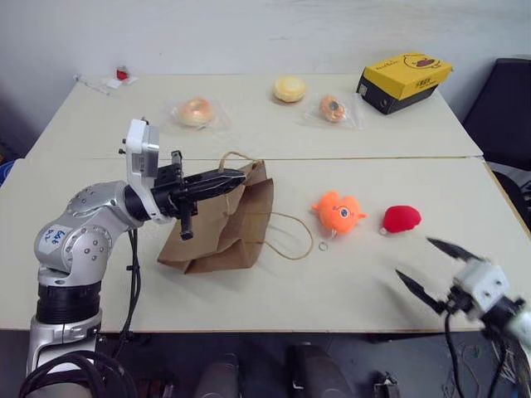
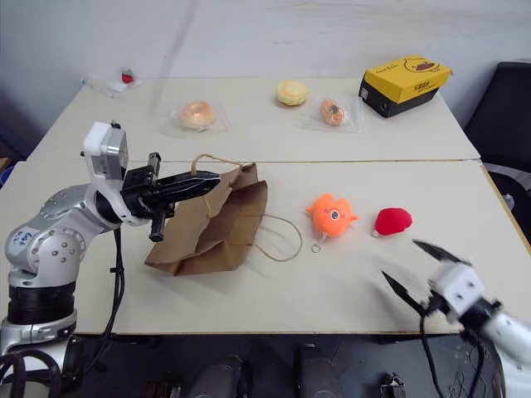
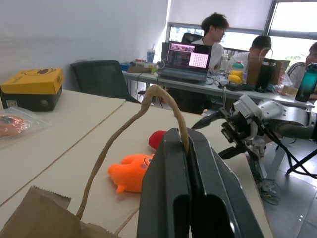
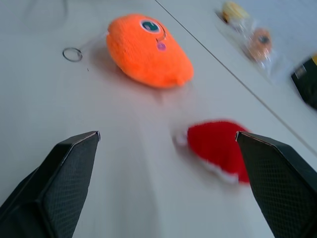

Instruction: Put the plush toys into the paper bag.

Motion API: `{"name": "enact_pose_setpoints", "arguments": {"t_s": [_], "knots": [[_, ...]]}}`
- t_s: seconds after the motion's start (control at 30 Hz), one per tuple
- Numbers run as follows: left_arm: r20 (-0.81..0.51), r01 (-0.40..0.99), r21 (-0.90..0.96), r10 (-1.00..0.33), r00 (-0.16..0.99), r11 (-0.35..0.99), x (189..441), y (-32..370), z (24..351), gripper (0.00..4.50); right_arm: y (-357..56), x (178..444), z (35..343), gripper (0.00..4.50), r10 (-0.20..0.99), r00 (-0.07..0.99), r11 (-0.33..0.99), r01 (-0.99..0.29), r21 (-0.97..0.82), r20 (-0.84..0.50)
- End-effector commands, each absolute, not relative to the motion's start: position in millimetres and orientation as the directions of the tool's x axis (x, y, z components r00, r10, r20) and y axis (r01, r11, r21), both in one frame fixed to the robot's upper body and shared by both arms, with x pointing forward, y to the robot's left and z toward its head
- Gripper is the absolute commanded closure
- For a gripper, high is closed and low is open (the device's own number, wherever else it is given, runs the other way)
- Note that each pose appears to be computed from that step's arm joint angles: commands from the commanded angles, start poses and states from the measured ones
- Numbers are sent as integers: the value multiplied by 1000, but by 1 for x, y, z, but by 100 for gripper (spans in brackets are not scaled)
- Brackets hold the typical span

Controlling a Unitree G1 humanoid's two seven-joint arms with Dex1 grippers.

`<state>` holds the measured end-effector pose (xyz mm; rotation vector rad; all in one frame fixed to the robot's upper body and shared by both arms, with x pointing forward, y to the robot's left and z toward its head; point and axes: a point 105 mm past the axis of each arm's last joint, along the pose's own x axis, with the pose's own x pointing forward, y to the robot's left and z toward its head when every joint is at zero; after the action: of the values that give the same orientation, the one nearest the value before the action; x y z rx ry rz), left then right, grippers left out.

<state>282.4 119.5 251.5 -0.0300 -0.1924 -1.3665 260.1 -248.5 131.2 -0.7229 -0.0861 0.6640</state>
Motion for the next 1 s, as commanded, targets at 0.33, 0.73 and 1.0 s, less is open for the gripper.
{"name": "enact_pose_setpoints", "arguments": {"t_s": [0.33, 0.73, 1.0], "knots": [[119, 973, 128, -977, 175, 190, 280, 115, 251, 450, -188, 347, 131, 3, 632, 627, 114, -656, -746, -455], [105, 970, 135, -977, 187, 201, 277, 120, 251, 450, -186, 344, 150, 337, 687, 583, 106, -671, -734, -433], [160, 977, 144, -978, 131, 155, 273, 119, 264, 450, -118, 319, 198, 440, 870, 375, -21, -622, -783, -321]]}}
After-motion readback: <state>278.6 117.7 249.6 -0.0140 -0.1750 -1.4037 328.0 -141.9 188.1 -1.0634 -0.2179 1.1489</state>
